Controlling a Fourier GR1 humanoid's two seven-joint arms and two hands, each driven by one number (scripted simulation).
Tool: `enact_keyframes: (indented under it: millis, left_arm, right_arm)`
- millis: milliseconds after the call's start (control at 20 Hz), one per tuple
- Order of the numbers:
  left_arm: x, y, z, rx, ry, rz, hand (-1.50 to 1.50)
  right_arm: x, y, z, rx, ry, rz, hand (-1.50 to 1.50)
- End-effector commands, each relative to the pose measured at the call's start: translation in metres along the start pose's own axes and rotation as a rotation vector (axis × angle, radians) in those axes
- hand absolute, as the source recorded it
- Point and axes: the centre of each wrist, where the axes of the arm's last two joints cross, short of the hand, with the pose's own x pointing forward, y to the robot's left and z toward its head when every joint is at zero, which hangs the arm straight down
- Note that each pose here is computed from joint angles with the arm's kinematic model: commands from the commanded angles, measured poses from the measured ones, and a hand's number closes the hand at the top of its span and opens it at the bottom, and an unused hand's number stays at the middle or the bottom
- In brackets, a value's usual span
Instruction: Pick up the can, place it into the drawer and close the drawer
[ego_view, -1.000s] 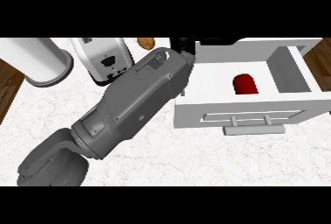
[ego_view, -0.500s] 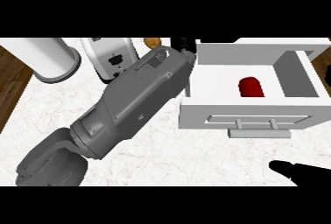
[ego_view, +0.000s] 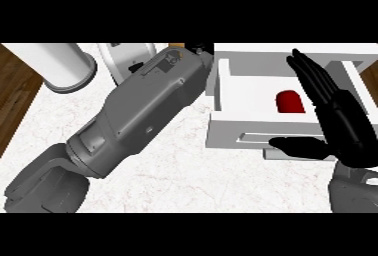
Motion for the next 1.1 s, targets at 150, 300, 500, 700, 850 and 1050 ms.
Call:
enact_keyframes:
  millis: [150, 300, 500, 700, 850, 1050]
  left_arm:
    - [-0.004, 0.019, 0.000, 0.014, -0.001, -0.018, -1.50]
    - [0.013, 0.024, -0.006, 0.035, -0.016, -0.027, -1.50]
    - [0.007, 0.048, -0.003, 0.051, -0.018, -0.031, -1.50]
    - [0.019, 0.070, -0.013, 0.066, -0.019, -0.013, -1.50]
    - [0.014, 0.078, -0.005, 0.063, -0.011, -0.037, -1.50]
    - [0.022, 0.081, 0.000, 0.066, -0.014, -0.039, -1.50]
  right_arm:
    - [-0.008, 0.040, -0.044, 0.118, -0.031, 0.211, -1.50]
    - [-0.015, 0.067, -0.057, 0.142, -0.009, 0.285, -1.50]
    - [-0.035, 0.100, -0.060, 0.141, 0.035, 0.287, -1.50]
    - [-0.047, 0.127, -0.066, 0.134, 0.066, 0.329, -1.50]
    - [-0.063, 0.130, -0.072, 0.150, 0.081, 0.377, -1.50]
    - [-0.082, 0.139, -0.069, 0.113, 0.080, 0.426, -1.50]
